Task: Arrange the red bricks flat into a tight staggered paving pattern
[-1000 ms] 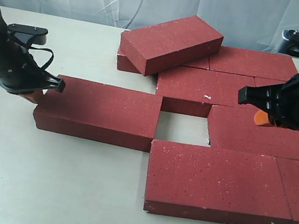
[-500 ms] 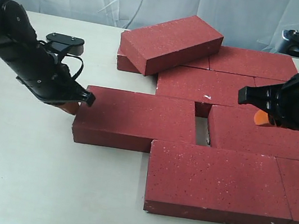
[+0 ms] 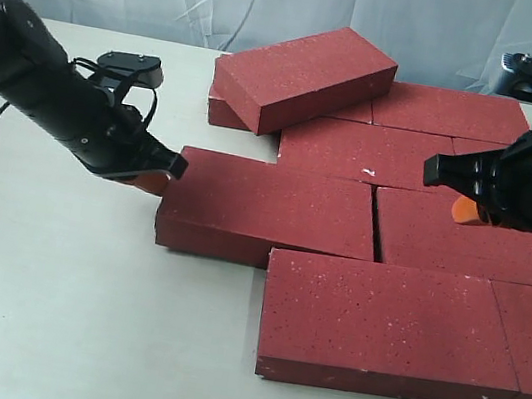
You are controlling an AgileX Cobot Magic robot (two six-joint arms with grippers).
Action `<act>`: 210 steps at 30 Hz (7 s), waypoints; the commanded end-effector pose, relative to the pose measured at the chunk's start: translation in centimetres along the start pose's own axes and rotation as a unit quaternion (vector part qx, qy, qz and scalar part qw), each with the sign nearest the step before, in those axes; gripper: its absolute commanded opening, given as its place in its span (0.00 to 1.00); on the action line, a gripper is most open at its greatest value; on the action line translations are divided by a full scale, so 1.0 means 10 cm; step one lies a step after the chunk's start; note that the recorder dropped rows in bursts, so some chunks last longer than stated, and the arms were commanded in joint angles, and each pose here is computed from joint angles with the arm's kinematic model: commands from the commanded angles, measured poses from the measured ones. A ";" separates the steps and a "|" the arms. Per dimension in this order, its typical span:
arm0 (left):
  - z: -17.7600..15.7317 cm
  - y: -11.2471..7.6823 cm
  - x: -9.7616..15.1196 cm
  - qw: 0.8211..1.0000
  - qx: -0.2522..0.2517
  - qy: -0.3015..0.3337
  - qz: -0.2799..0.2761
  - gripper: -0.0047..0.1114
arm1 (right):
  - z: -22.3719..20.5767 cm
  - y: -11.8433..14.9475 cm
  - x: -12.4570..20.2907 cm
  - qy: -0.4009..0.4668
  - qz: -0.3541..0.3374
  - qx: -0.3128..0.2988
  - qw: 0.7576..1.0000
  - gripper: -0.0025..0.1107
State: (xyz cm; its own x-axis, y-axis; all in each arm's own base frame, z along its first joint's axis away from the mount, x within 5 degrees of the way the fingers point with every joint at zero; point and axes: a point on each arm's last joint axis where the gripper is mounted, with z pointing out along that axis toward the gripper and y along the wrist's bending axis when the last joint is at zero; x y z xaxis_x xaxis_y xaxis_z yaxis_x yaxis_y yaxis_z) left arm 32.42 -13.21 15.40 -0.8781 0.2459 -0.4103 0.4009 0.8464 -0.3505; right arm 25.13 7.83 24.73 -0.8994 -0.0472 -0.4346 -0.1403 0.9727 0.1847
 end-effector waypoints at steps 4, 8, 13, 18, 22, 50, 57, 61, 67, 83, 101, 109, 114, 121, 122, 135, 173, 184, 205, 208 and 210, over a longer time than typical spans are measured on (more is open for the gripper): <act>0.10 -0.11 0.03 1.000 0.012 0.012 0.005 0.04 | -0.01 -0.02 0.00 -0.006 -0.003 0.002 1.000 0.02; 0.24 -0.12 0.09 0.999 0.018 0.031 -0.002 0.04 | -0.01 -0.02 0.00 -0.006 -0.003 0.002 1.000 0.02; 0.27 -0.12 0.11 0.999 0.018 0.038 0.000 0.04 | -0.01 -0.01 0.00 -0.006 -0.004 0.001 1.000 0.02; 0.27 -0.09 0.10 0.999 0.005 0.032 0.009 0.04 | -0.01 -0.01 0.00 -0.006 -0.004 0.001 1.000 0.02; 0.27 -0.07 0.10 0.999 0.002 0.034 0.009 0.04 | -0.01 -0.01 0.00 -0.006 -0.004 0.001 1.000 0.02; -0.59 0.13 -0.01 0.996 -0.073 -0.008 -0.040 0.04 | -0.01 -0.01 -0.01 -0.011 -0.004 -0.002 1.000 0.02; -1.08 0.04 -0.05 0.988 -0.135 -0.072 -0.022 0.04 | -0.01 -0.01 -0.01 -0.011 -0.004 -0.002 1.000 0.02; -1.29 -0.05 -0.06 0.985 -0.141 -0.104 -0.004 0.04 | -0.01 -0.02 -0.01 -0.008 -0.012 0.005 1.000 0.02; -1.38 -0.09 -0.05 0.983 -0.139 -0.119 -0.002 0.04 | -0.01 -0.04 -0.01 -0.006 -0.027 0.017 0.999 0.02; -1.40 -0.09 -0.12 0.977 -0.144 -0.157 -0.001 0.04 | 0.14 -0.06 -0.03 0.014 -0.037 0.021 0.999 0.02; -1.21 0.23 -0.26 0.968 -0.166 -0.183 -0.041 0.04 | 0.37 0.00 -0.46 0.022 -0.044 0.021 0.999 0.02; -1.01 0.51 -0.29 0.969 -0.172 -0.159 -0.082 0.04 | 0.64 0.04 -0.82 0.003 -0.042 0.014 0.999 0.02; -0.86 0.60 -0.43 0.972 -0.169 -0.143 -0.084 0.04 | 0.76 0.07 -1.05 -0.011 -0.042 0.011 0.999 0.02; -0.65 0.71 -0.50 0.974 -0.164 -0.123 -0.097 0.04 | 0.86 0.11 -1.28 -0.027 -0.044 0.008 0.999 0.02; -0.62 0.72 -0.51 0.975 -0.160 -0.119 -0.102 0.04 | 0.87 0.11 -1.32 -0.032 -0.045 0.008 0.998 0.02; -0.22 0.87 -0.57 0.960 -0.126 -0.158 -0.195 0.04 | 1.30 0.32 -1.82 -0.107 0.001 -0.058 0.993 0.02; -0.18 0.76 -0.59 0.950 -0.086 -0.163 -0.252 0.04 | 1.15 0.46 -2.18 -0.110 -0.047 -0.068 0.991 0.02; -0.06 0.29 -0.89 0.949 -0.077 -0.231 -0.198 0.04 | 1.37 -0.19 -2.36 -0.180 0.018 -0.019 0.983 0.02; 0.10 0.20 -0.93 0.943 -0.089 -0.260 -0.189 0.04 | 2.28 -0.66 -2.48 -0.243 0.176 -0.049 0.953 0.02; 0.09 0.20 -0.94 0.941 -0.092 -0.265 -0.189 0.04 | 2.36 -0.62 -2.48 -0.200 0.171 -0.062 0.963 0.02; 0.09 0.21 -0.94 0.940 -0.093 -0.268 -0.189 0.04 | 2.38 -0.59 -2.46 -0.158 0.150 -0.068 0.974 0.02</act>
State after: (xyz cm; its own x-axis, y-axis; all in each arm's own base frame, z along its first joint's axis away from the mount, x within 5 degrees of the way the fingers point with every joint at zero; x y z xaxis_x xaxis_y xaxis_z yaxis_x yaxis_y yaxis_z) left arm 41.57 -14.14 17.70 -0.6847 -0.3091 -0.6600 -0.0044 0.9073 -0.4204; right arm 58.06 8.41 13.69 -0.6660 0.3858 -0.6385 0.0615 0.8814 0.4683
